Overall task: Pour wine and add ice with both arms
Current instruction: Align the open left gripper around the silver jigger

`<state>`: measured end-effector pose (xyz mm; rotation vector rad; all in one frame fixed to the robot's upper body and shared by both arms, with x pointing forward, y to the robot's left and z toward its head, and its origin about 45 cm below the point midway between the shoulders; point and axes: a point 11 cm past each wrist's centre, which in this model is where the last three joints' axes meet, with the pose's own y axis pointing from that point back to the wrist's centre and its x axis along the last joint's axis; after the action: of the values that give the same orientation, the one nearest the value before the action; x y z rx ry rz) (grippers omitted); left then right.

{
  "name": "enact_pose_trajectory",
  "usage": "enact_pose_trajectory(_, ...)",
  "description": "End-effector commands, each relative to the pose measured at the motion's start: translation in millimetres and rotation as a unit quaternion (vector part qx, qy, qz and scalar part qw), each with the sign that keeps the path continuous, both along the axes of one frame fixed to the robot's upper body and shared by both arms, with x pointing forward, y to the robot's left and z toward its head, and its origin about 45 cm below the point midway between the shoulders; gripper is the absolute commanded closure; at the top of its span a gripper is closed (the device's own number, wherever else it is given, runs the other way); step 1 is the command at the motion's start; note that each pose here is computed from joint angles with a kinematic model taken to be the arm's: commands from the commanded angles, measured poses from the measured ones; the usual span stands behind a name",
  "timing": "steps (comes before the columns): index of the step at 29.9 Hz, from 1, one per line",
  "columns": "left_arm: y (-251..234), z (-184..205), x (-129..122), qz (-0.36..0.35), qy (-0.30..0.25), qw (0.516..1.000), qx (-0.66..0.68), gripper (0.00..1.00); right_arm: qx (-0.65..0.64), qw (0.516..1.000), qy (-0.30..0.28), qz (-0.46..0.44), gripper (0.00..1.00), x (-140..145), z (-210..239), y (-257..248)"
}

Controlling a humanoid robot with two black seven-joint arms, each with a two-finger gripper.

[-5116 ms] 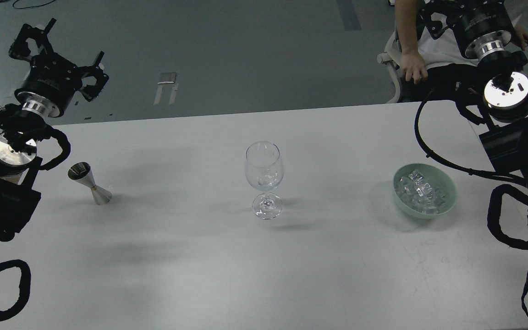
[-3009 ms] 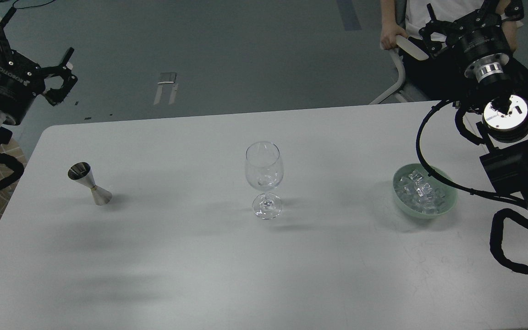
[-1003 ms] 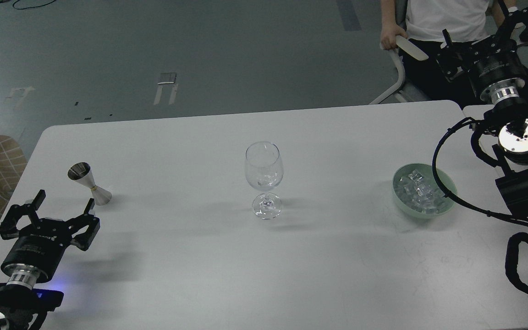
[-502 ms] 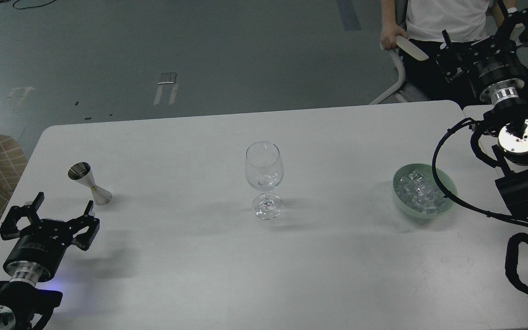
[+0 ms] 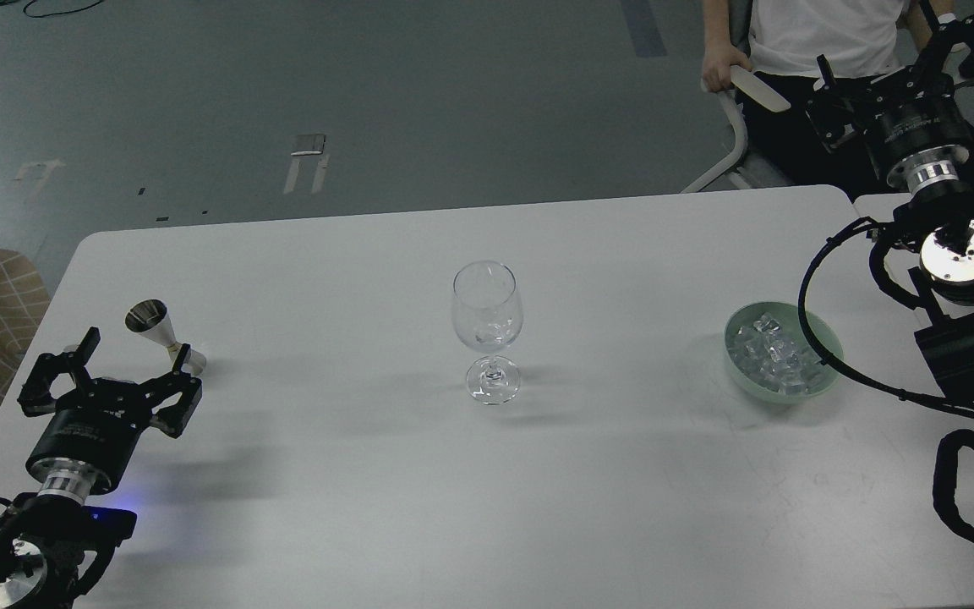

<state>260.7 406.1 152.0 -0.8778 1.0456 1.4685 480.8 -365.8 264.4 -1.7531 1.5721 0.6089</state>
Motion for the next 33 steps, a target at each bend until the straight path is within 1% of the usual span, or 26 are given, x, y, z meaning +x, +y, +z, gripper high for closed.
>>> enact_pose_trajectory(1,0,-1,0,0.001,0.003,1.000,-0.002,0.02,0.000,1.000,0.002,0.000,0.00,0,-2,0)
enact_pose_trajectory(10,4,-2,3,0.008,0.006,1.000,-0.004,0.02,0.002,1.000,0.004,0.000,0.00,-1,-4,1)
enact_pose_trajectory(14,4,1,11,0.010,-0.001,1.000,-0.005,0.02,0.001,1.000,0.005,-0.001,0.00,-1,-5,0)
enact_pose_trajectory(20,-9,-9,17,0.018,0.010,0.999,-0.035,0.02,0.001,1.000,0.004,0.000,0.00,-1,-4,0)
enact_pose_trajectory(29,-8,-13,18,0.022,0.016,0.999,-0.039,0.02,0.000,1.000,0.005,-0.001,0.00,-2,-4,-1)
enact_pose_trajectory(33,-8,-11,19,0.021,0.011,0.999,-0.038,0.02,0.000,1.000,0.004,-0.002,0.00,-2,-4,-2)
